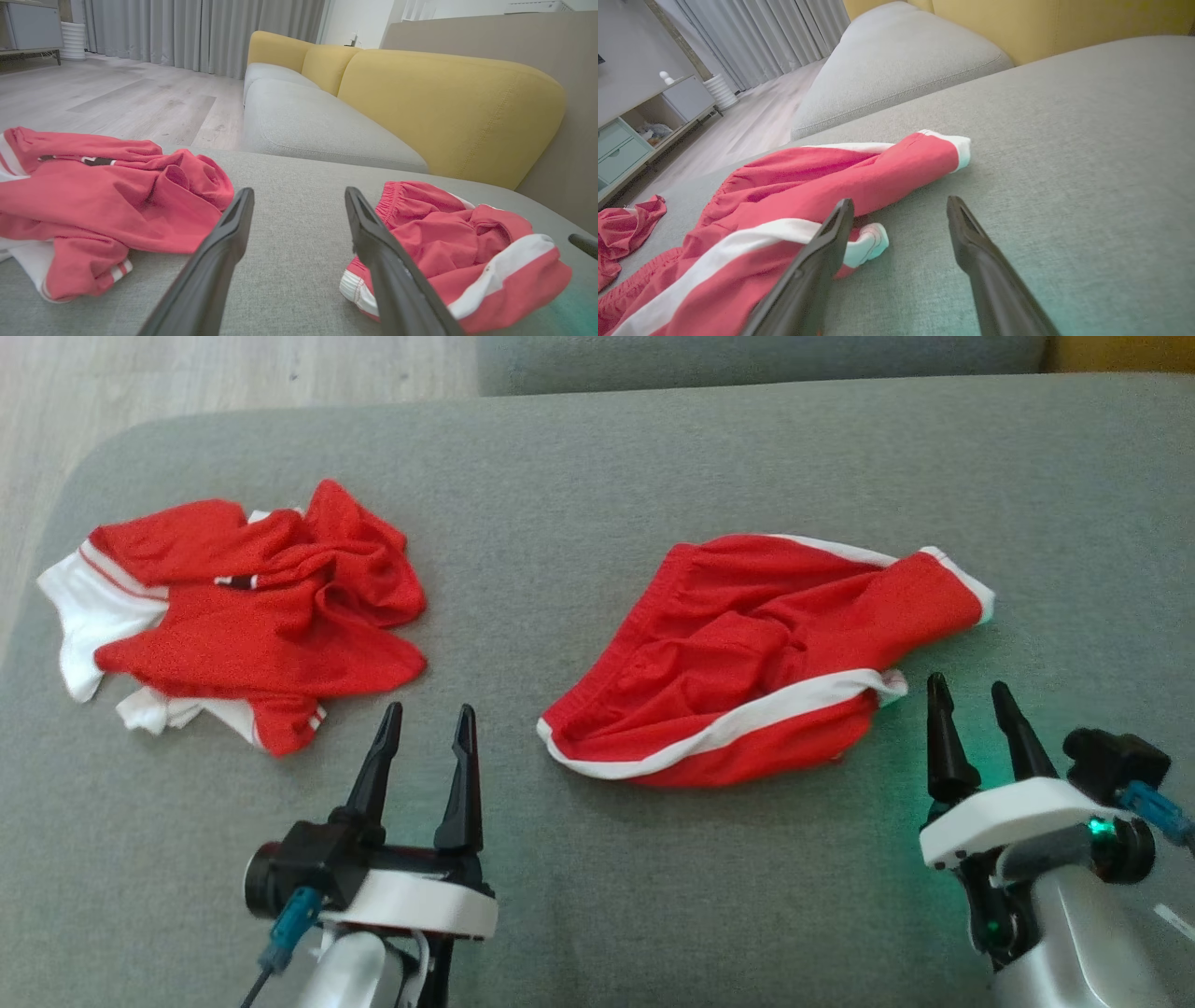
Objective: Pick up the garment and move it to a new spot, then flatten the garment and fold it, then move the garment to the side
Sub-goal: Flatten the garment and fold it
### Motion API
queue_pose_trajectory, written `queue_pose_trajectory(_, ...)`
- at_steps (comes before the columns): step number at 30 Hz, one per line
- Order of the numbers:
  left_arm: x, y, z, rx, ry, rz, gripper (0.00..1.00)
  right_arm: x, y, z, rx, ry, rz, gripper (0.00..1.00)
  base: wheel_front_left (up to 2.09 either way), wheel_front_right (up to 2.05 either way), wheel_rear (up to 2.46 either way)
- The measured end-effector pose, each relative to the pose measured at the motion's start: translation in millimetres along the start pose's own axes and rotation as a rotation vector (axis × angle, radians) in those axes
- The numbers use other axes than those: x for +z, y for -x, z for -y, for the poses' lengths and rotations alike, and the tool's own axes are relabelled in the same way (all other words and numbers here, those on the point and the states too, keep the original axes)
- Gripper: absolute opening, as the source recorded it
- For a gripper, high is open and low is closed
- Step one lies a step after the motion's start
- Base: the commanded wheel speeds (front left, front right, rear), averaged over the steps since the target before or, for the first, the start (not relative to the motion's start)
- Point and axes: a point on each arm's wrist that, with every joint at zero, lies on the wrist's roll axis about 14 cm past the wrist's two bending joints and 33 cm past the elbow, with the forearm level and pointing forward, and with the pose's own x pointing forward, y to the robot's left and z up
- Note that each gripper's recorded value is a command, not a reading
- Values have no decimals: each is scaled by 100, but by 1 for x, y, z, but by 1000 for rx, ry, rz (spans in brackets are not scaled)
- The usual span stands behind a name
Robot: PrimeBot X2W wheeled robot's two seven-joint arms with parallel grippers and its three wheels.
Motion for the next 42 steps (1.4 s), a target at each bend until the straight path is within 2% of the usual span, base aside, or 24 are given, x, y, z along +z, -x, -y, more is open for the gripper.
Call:
queue_pose_trajectory(9, -3, 2, -17, 50, 5, -10, 100, -35, -19, -5, 4, -16, -134, 100, 0, 0, 0)
queue_pose_trajectory(16, -8, 2, -24, 69, 6, -25, 100, -54, -29, -20, 48, 11, -202, 100, 0, 0, 0)
queue_pose_trajectory(17, -8, 1, -24, 70, 6, -24, 100, -56, -29, -21, 50, 13, -208, 72, 0, 0, 0)
queue_pose_trajectory(18, -7, 0, -24, 68, 5, -21, 100, -57, -29, -20, 50, 15, -211, 33, 0, 0, 0)
queue_pose_trajectory(19, -6, -1, -24, 67, 4, -18, 100, -57, -29, -20, 51, 17, -212, 0, 0, 0, 0)
queue_pose_trajectory(24, -2, -2, -20, 56, 1, -7, 100, -53, -27, -20, 51, 22, -194, 0, 0, 0, 0)
queue_pose_trajectory(29, 5, -1, -13, 37, -3, 13, 100, -28, -25, -7, 12, 40, -114, 0, 0, 0, 0)
queue_pose_trajectory(42, 18, 9, 6, -1, -9, 51, 100, 102, 2, 24, -96, 202, 228, 0, 0, 0, 0)
